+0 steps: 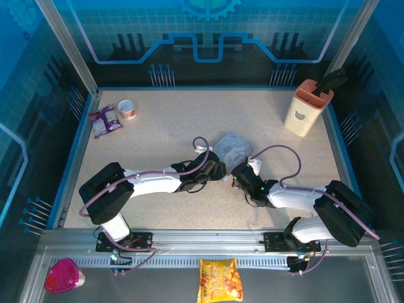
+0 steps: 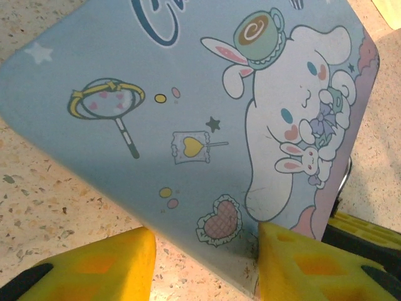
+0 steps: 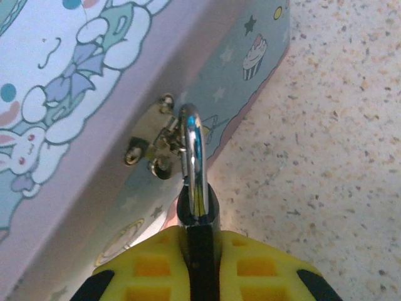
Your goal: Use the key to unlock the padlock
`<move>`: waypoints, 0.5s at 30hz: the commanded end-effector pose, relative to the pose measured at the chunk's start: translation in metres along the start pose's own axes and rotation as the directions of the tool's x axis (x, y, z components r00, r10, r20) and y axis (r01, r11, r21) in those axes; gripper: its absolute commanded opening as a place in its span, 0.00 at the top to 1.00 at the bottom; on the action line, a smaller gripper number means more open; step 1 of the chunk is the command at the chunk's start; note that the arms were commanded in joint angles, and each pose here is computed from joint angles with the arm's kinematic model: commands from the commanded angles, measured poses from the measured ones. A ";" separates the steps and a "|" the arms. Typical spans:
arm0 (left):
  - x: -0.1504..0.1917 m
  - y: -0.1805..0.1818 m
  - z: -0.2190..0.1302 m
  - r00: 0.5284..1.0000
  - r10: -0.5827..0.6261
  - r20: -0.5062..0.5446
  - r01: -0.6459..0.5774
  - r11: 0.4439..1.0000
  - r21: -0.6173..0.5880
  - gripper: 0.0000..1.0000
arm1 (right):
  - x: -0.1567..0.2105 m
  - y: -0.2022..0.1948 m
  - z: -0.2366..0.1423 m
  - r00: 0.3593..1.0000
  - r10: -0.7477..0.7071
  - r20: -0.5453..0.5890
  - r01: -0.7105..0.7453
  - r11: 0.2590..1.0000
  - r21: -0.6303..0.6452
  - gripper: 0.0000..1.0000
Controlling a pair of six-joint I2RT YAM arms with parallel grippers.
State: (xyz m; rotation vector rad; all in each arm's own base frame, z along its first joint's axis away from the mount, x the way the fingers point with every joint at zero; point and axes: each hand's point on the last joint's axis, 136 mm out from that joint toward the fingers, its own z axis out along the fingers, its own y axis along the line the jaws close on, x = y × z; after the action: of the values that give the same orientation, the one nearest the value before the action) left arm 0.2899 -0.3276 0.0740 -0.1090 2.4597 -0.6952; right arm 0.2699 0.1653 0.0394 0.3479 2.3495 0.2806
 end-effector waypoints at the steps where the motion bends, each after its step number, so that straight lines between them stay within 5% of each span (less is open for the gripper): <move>1: 0.075 0.066 0.004 0.965 0.053 -0.258 -0.107 0.974 -0.198 0.56 | -0.014 0.002 0.005 0.999 -0.035 0.014 0.035 0.999 0.028 1.00; 9: 0.077 0.064 0.007 0.962 0.047 -0.268 -0.103 0.975 -0.199 0.57 | -0.026 0.009 0.011 0.999 0.031 0.017 -0.031 0.999 -0.012 1.00; 15: 0.077 0.066 0.006 0.963 0.047 -0.265 -0.103 0.974 -0.203 0.57 | -0.030 -0.008 0.012 0.993 -0.120 -0.021 0.122 0.987 0.105 1.00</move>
State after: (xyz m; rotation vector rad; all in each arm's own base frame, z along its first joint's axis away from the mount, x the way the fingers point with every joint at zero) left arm 0.2911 -0.3294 0.0738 -0.1357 2.4588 -0.7081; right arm 0.2866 0.1531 0.0398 0.3189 2.3990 0.1845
